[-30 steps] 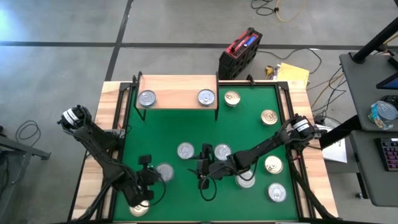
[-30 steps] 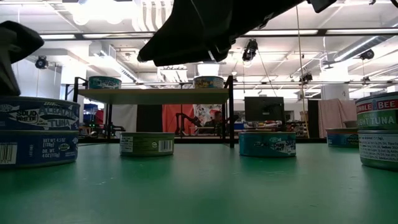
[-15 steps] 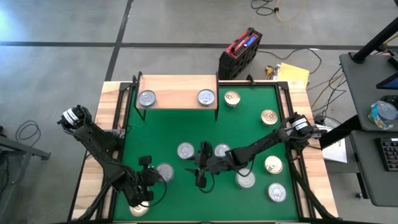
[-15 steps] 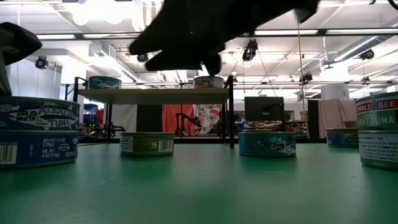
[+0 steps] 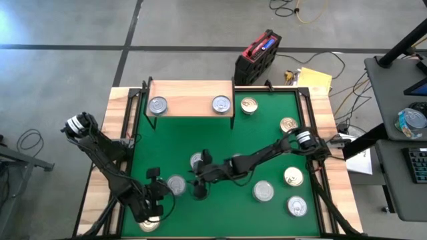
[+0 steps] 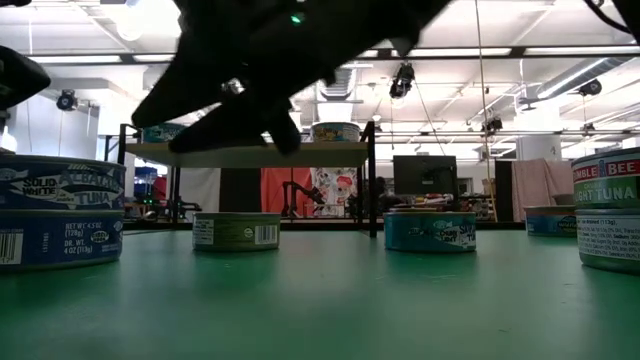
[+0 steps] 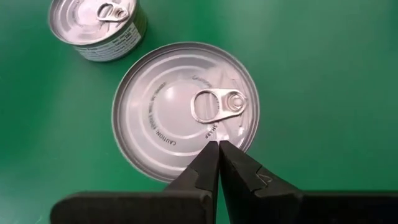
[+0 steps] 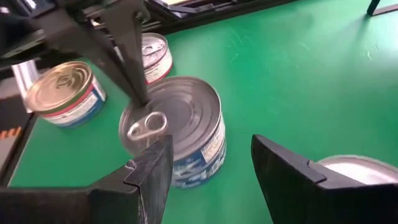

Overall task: Stack canned seafood by type on shelf
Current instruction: Put the middle left dark blue tuna can on the shelf

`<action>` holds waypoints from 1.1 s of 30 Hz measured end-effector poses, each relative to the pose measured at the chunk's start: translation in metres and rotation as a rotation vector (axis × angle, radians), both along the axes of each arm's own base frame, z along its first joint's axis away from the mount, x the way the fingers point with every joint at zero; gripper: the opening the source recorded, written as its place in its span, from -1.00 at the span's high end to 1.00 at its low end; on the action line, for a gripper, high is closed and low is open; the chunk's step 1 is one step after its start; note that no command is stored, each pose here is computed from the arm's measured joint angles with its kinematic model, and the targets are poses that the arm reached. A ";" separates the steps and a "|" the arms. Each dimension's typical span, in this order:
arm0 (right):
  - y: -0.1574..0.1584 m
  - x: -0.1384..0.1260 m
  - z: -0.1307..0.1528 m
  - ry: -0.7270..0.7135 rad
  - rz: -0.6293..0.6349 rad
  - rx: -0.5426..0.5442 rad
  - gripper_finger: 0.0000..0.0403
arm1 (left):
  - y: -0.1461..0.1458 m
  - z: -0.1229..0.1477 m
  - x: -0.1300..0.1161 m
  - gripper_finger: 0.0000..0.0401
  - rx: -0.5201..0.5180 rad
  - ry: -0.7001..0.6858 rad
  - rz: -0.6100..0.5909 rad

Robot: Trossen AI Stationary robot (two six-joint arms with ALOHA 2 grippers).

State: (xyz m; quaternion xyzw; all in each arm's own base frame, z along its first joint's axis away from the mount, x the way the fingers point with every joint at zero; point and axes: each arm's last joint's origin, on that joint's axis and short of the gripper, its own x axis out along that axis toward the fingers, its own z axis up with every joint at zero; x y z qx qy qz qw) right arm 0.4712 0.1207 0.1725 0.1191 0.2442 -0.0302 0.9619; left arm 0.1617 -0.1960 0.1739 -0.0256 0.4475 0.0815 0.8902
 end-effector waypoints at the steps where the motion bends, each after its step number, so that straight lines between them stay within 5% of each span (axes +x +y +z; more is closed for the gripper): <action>1: 0.000 0.004 0.001 0.013 0.000 -0.006 -0.02 | 0.000 -0.002 0.000 1.00 -0.011 -0.010 -0.001; 7: 0.003 0.017 0.004 0.054 0.041 -0.060 -0.08 | -0.002 -0.010 -0.003 1.00 -0.054 -0.069 0.002; 16: -0.001 0.020 0.007 0.052 0.072 -0.044 -0.43 | -0.004 -0.012 -0.005 1.00 -0.050 -0.078 -0.015; 25: -0.005 0.021 0.006 0.058 0.074 0.031 -0.59 | -0.005 -0.011 -0.004 1.00 -0.035 -0.085 -0.036; 33: -0.008 0.022 0.007 0.072 0.075 0.156 -0.55 | -0.004 -0.012 -0.004 1.00 -0.031 -0.085 -0.032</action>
